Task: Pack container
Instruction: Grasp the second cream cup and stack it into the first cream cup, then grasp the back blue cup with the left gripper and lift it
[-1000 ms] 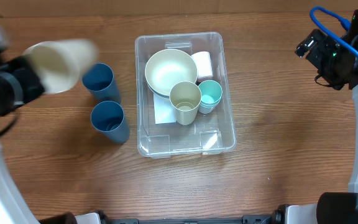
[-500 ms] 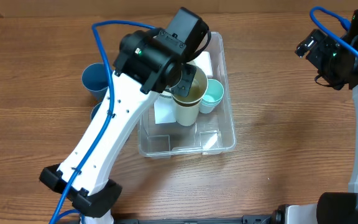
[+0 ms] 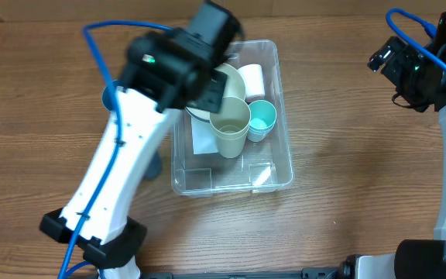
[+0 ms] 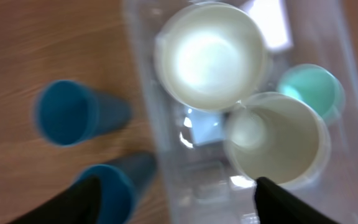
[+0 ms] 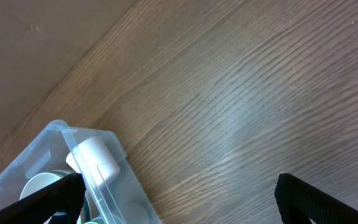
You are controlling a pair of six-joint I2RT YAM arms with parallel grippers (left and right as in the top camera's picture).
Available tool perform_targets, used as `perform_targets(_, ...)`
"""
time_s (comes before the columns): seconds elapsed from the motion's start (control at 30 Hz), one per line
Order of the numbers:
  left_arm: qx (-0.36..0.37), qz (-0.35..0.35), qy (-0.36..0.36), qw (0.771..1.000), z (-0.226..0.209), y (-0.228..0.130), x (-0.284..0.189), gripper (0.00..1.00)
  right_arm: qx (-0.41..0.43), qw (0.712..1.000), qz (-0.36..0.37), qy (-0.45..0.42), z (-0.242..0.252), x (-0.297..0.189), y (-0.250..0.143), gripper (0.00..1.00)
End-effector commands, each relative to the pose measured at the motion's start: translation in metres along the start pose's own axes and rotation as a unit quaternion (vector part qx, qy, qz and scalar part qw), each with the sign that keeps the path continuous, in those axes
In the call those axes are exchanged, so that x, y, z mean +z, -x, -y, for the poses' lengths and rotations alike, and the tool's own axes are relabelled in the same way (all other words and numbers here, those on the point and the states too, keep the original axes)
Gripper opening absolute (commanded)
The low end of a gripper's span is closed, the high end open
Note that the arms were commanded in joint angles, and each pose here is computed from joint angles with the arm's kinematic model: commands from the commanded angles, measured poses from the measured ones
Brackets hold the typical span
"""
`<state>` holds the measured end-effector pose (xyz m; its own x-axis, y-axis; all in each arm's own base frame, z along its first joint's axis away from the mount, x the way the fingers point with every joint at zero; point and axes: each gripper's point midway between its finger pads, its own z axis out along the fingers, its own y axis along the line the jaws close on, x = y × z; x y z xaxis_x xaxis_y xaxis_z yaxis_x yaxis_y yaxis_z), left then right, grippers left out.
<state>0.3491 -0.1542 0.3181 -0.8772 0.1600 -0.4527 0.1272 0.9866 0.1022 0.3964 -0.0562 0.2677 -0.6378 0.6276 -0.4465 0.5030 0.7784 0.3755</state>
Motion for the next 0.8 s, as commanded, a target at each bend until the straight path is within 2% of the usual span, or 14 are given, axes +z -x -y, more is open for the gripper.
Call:
perform_targets(0.0,-0.134,0.029,0.056,0.989,-0.095,0.013,-0.013,0.80,0.001,1.000,0.007,0.007,-0.004,-0.004,0.003,1.00)
perform_targets(0.1,-0.221,-0.024,0.069,0.973,-0.157,-0.004,0.013,0.80,0.001,1.000,0.007,0.007,-0.004,-0.004,0.003,1.00)
perform_targets(0.2,-0.286,-0.088,0.073,0.951,-0.197,-0.031,0.048,0.80,0.001,1.000,0.007,0.008,-0.004,-0.004,0.003,1.00)
perform_targets(0.3,-0.287,-0.142,0.034,0.947,-0.198,-0.050,0.091,0.77,0.001,1.000,0.007,0.007,-0.004,-0.004,0.003,1.00)
perform_targets(0.37,-0.282,-0.173,0.041,0.943,-0.198,-0.067,0.119,0.74,0.001,1.000,0.007,0.007,-0.004,-0.004,0.003,1.00)
perform_targets(0.53,-0.262,-0.176,0.025,0.948,-0.191,-0.080,0.169,0.70,0.001,1.000,0.007,0.007,-0.004,-0.004,0.003,1.00)
perform_targets(0.57,-0.262,-0.181,0.024,0.948,-0.189,-0.087,0.181,0.62,0.001,1.000,0.007,0.007,-0.004,-0.004,0.003,1.00)
perform_targets(0.6,-0.262,-0.185,0.025,0.947,-0.188,-0.092,0.187,0.38,0.001,1.000,0.007,0.007,-0.004,-0.004,0.003,1.00)
perform_targets(0.67,-0.264,-0.184,0.027,0.947,-0.190,-0.094,0.191,0.05,0.001,1.000,0.007,0.007,-0.004,-0.004,0.003,1.00)
perform_targets(0.77,-0.270,-0.159,0.033,0.949,-0.201,-0.080,0.182,0.04,0.001,1.000,0.007,0.007,-0.004,-0.004,0.003,1.00)
